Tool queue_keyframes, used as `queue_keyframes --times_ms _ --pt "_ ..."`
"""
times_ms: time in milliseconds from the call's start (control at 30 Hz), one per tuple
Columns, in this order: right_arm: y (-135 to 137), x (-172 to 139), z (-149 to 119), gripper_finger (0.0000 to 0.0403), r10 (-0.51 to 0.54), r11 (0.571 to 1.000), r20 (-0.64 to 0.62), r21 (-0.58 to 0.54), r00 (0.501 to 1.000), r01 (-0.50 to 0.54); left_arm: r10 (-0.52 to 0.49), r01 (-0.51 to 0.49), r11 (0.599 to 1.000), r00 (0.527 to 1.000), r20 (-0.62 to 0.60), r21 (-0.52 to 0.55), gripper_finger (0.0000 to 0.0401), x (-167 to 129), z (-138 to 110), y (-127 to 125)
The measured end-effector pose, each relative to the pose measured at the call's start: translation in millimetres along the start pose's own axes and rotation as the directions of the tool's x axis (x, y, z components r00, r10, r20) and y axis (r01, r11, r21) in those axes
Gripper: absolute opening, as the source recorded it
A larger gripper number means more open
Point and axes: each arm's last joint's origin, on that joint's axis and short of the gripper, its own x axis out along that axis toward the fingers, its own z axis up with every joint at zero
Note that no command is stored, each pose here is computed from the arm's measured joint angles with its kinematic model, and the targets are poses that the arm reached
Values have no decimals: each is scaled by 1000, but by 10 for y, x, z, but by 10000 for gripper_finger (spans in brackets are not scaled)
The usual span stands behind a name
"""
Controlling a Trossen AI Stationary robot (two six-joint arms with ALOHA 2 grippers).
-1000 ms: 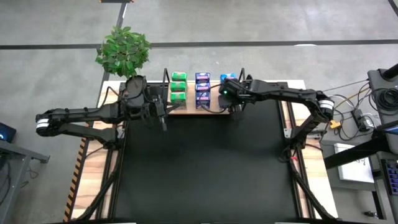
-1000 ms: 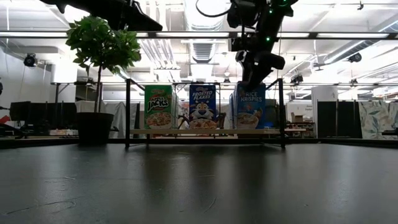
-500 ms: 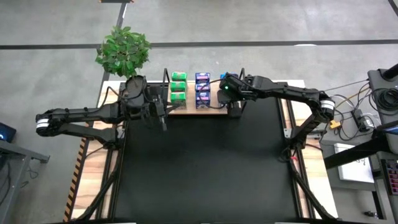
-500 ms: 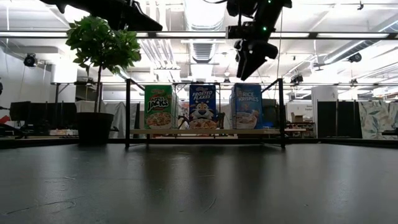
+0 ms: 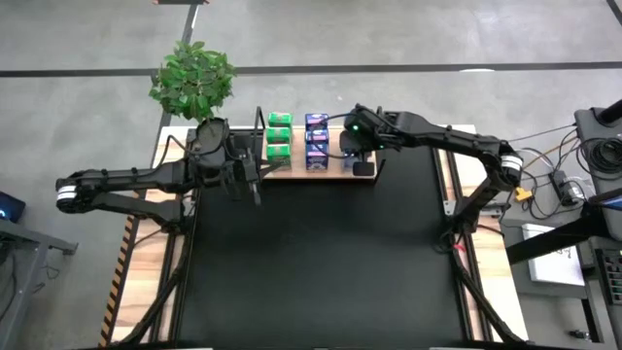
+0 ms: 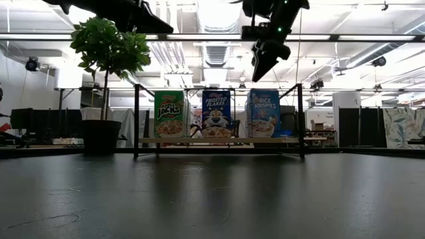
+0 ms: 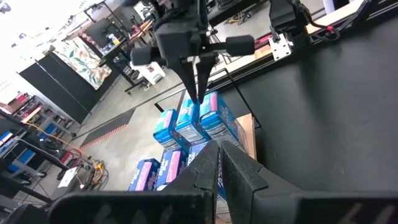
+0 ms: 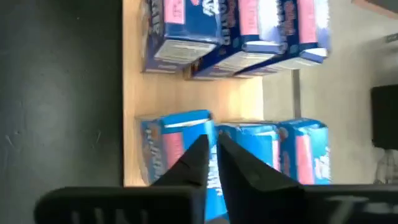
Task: Stack cereal on shelf
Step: Put the light blue cereal box aligned with the other light blue boxes on the shelf
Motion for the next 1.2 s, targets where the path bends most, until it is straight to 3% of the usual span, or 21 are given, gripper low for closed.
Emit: queue_keyframes --times_ms 167,333,1200 --pt "-18 132 -13 13 88 996 12 15 996 -88 0 0 1000 1000 0 0 2 0 0 1" --pt "-11 264 -11 9 104 994 -15 16 994 -104 -2 2 1000 1000 -4 1 2 0 -4 -2" --pt "-7 240 -60 9 71 987 -83 147 994 -58 -3 3 1000 1000 -6 5 2 0 -5 -3"
